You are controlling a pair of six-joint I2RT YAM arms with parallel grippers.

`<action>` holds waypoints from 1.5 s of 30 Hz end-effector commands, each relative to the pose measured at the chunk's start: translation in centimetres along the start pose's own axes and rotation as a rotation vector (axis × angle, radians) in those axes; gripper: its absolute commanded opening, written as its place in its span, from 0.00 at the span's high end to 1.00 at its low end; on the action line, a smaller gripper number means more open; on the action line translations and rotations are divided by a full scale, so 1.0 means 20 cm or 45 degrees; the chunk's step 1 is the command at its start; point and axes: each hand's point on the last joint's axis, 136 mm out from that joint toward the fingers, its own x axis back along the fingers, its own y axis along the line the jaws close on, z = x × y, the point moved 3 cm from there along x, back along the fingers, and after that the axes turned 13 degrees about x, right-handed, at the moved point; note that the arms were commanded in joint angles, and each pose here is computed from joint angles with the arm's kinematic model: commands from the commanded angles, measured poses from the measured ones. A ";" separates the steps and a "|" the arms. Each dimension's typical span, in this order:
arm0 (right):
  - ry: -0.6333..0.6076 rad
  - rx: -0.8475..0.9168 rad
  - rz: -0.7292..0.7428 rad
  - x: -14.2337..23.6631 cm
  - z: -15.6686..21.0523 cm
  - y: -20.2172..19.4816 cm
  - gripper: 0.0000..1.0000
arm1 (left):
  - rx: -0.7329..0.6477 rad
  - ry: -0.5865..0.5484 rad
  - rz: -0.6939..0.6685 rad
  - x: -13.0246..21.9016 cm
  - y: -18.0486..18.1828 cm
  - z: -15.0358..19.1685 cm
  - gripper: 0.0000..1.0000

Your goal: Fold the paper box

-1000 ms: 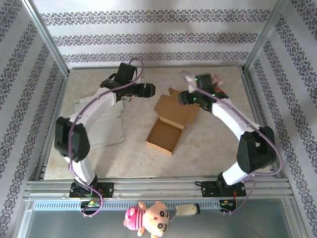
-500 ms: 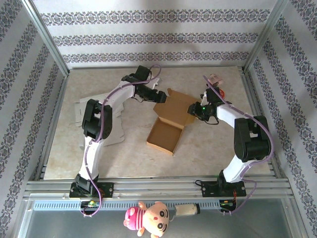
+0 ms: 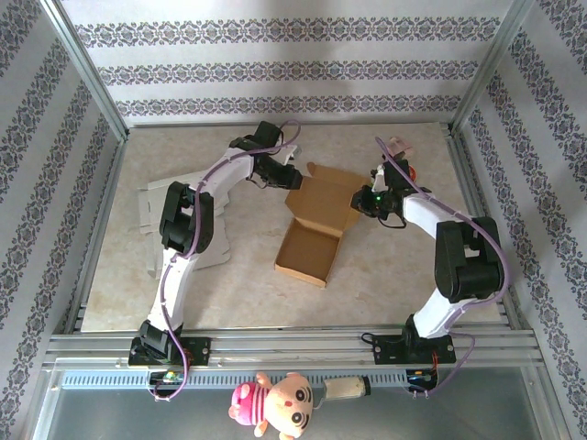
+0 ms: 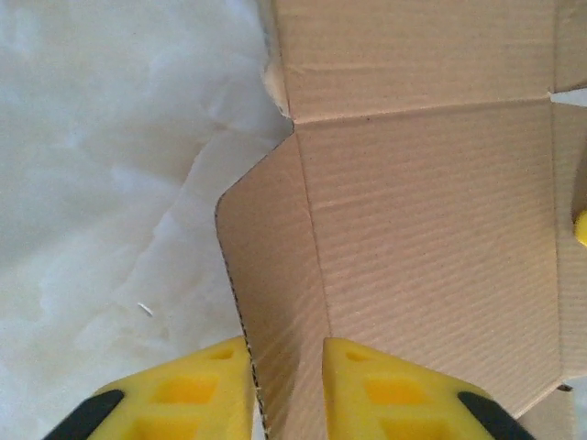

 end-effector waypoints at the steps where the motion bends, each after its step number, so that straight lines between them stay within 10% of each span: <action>1: -0.040 0.124 -0.018 0.05 -0.02 0.10 0.86 | -0.006 0.027 0.071 0.01 -0.06 0.01 0.86; 4: -0.075 0.193 0.011 0.09 -0.03 0.13 0.81 | -0.052 0.003 0.090 0.04 -0.09 0.01 0.98; 8: -0.185 0.279 0.114 0.22 -0.10 0.14 0.45 | -0.208 -0.108 0.086 0.11 -0.11 0.02 1.00; 14: -0.551 0.635 0.377 0.60 -0.30 0.20 0.21 | -0.517 -0.379 0.155 0.25 -0.18 0.06 1.00; 18: -0.526 1.170 0.060 0.60 -0.27 0.45 0.22 | -0.633 -0.572 0.243 0.35 -0.25 0.09 1.00; 24: -0.264 1.165 -0.225 0.49 -0.28 0.58 0.16 | -0.715 -0.652 0.321 0.40 -0.30 0.13 1.00; 35: -0.004 1.008 -0.223 0.26 -0.27 0.44 0.38 | -0.768 -0.657 0.310 0.43 -0.32 0.15 1.00; 42: -0.060 1.081 -0.213 0.33 -0.28 0.50 0.80 | -0.742 -0.646 0.256 0.42 -0.29 0.13 1.00; 45: -0.097 1.212 -0.156 0.38 -0.29 0.54 0.91 | -0.739 -0.671 0.236 0.45 -0.29 0.12 0.82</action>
